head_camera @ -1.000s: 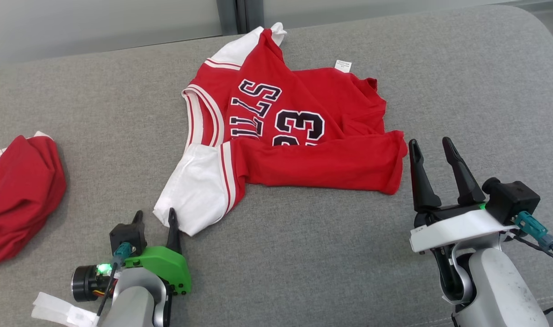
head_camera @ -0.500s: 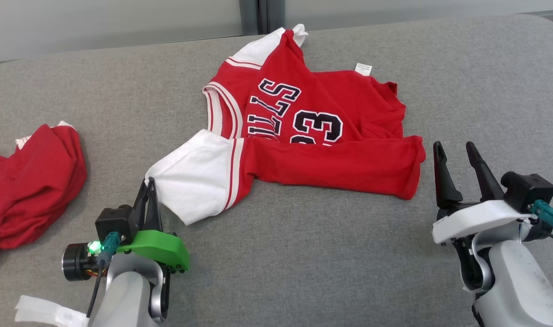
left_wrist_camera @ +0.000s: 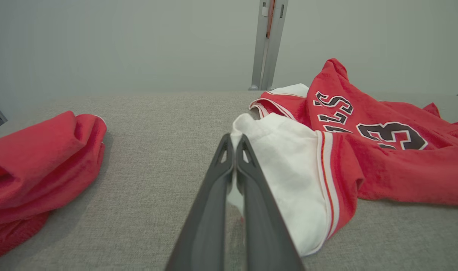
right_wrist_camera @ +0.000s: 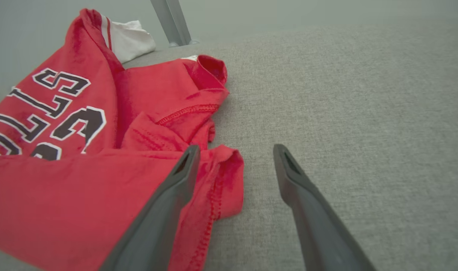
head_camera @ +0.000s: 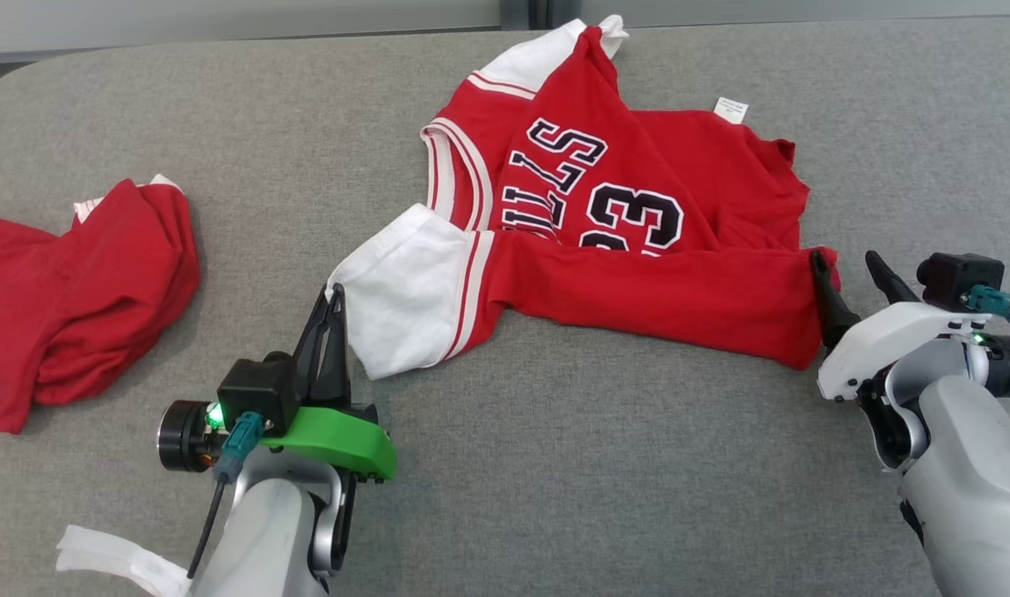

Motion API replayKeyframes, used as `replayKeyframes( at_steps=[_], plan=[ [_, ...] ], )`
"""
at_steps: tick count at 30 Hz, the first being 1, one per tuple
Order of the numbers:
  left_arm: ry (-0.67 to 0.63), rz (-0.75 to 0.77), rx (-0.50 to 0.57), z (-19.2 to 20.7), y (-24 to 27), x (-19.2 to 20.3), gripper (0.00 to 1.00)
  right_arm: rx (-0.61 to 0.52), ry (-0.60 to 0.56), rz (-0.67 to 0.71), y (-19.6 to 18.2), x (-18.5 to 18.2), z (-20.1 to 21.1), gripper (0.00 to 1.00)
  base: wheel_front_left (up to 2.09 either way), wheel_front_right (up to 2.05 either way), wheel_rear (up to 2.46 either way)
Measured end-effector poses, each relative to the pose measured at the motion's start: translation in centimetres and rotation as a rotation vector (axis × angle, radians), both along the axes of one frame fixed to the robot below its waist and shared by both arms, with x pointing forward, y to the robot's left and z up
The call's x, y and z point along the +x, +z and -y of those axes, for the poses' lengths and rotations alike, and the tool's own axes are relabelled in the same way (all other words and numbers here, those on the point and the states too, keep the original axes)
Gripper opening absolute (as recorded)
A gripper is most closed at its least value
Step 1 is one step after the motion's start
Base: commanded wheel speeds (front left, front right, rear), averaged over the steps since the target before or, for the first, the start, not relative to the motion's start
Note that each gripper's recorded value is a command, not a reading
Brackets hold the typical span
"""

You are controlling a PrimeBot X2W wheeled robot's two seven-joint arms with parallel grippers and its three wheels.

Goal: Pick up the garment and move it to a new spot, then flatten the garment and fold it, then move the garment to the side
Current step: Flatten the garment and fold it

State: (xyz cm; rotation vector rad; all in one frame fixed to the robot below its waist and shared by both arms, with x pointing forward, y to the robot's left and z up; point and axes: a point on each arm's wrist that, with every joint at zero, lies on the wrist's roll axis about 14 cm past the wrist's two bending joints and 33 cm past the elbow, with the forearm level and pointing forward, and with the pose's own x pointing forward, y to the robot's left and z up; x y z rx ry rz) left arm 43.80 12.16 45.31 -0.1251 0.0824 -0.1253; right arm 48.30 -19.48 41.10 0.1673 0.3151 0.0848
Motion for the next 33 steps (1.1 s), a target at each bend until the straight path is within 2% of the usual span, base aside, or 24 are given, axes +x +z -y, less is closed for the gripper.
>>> replayKeyframes(
  at_steps=[6,13,15,16,26,29,33],
  plan=[
    [0.012,-0.017,-0.002,-0.3,-0.6,-0.2,0.0,-0.031,0.06,-0.096,-2.6,0.5,-1.2,1.0,0.0,0.0,0.0],
    [0.019,-0.025,-0.001,-0.6,-0.8,-0.3,0.0,-0.038,0.085,-0.1,-2.9,0.8,-1.6,1.0,0.0,0.0,0.0],
    [0.019,-0.024,-0.001,-0.6,-0.7,-0.4,0.0,-0.047,0.095,-0.099,-2.9,0.7,-1.7,0.24,0.0,0.0,0.0],
    [0.019,-0.022,-0.001,-0.6,-0.6,-0.4,0.0,-0.052,0.102,-0.094,-2.8,0.7,-1.9,0.0,0.0,0.0,0.0],
    [0.035,0.003,-0.002,-0.9,0.5,-1.0,0.0,-0.069,0.117,0.01,0.2,0.2,-1.3,0.0,0.0,0.0,0.0],
    [0.042,0.035,0.005,-1.2,1.5,-0.9,0.0,-0.086,0.136,0.076,2.4,0.3,-1.1,0.0,0.0,0.0,0.0],
    [0.034,0.124,0.029,-1.5,4.4,-0.5,0.0,-0.126,0.166,0.211,7.0,0.8,-0.6,0.0,0.0,0.0,0.0]
  ],
)
